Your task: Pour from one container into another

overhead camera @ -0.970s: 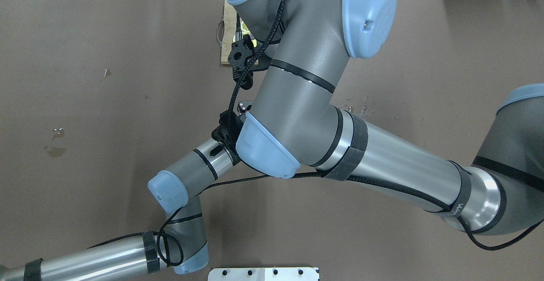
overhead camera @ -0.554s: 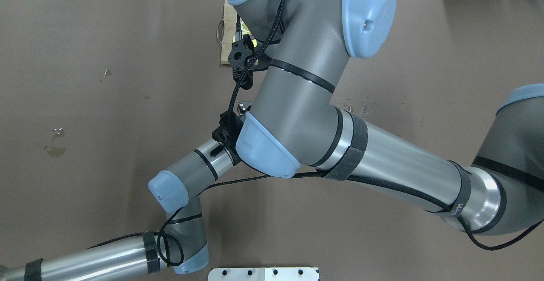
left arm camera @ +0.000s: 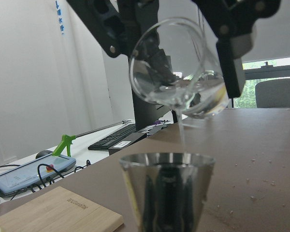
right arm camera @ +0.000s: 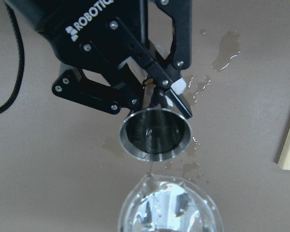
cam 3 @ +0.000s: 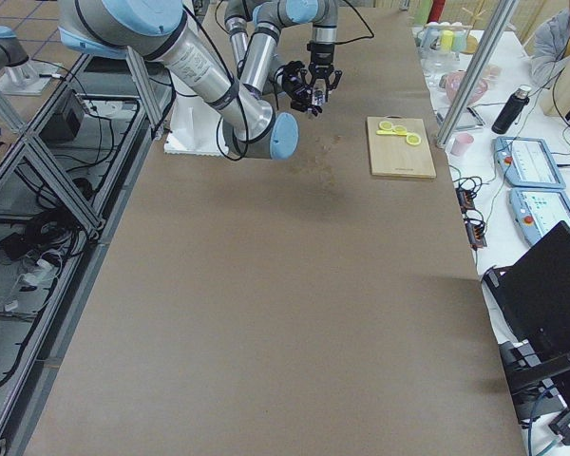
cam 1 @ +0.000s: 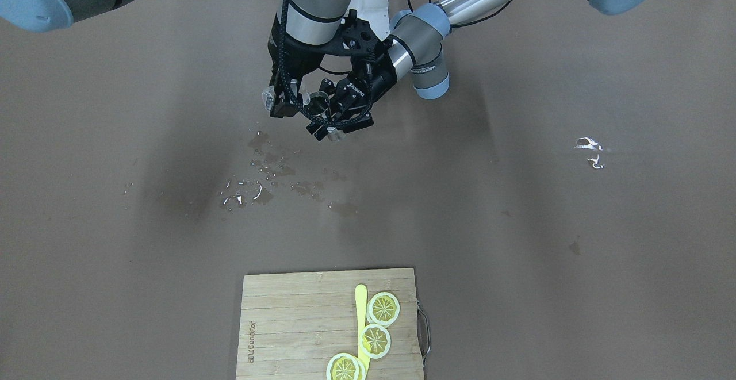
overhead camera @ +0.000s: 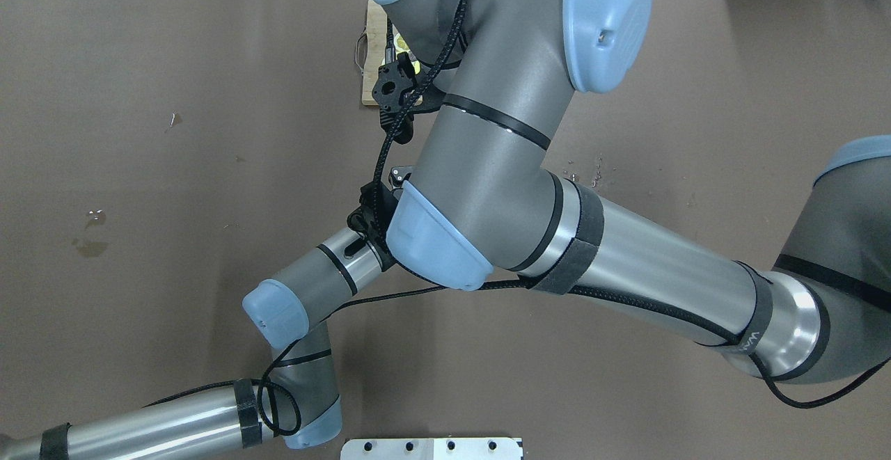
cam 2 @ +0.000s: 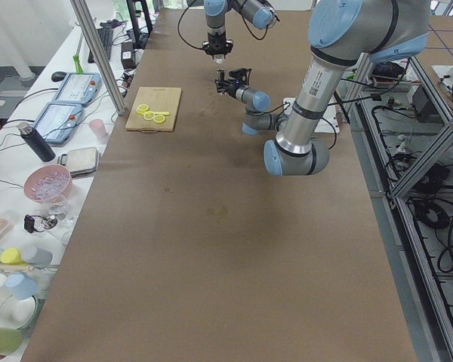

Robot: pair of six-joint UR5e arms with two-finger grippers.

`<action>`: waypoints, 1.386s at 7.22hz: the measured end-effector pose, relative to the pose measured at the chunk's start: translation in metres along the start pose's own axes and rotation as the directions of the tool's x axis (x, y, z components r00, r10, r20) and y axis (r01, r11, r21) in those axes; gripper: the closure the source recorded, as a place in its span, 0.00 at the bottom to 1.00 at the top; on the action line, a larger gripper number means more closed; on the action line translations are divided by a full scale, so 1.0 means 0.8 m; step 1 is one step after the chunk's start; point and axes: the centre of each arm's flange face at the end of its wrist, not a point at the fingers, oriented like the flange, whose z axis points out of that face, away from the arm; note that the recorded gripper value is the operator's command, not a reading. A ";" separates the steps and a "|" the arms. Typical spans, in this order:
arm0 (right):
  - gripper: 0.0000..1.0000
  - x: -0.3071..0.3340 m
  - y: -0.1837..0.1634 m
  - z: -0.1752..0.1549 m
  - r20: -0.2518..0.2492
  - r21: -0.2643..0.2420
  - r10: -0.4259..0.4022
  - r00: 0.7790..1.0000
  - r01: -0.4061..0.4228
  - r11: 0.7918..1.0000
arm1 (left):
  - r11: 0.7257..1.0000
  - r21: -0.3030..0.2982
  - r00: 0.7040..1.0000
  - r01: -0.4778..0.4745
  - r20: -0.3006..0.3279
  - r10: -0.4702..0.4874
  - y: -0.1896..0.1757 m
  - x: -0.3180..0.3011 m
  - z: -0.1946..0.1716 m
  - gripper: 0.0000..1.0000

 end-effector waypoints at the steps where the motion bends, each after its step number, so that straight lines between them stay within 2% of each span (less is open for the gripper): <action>1: 1.00 -0.001 0.000 -0.005 -0.003 0.010 0.000 1.000 0.000 1.000 | 1.000 0.000 1.000 0.000 0.000 0.000 0.000 0.000 0.000 1.00; 6: 1.00 -0.005 0.016 -0.029 -0.024 0.064 0.006 1.000 -0.004 0.998 | 1.000 0.004 1.000 0.002 -0.001 -0.002 -0.002 0.000 -0.001 1.00; 10: 1.00 0.012 0.100 -0.029 -0.063 0.158 0.065 0.996 -0.054 0.986 | 1.000 0.004 1.000 0.000 0.000 0.000 -0.001 -0.002 -0.002 1.00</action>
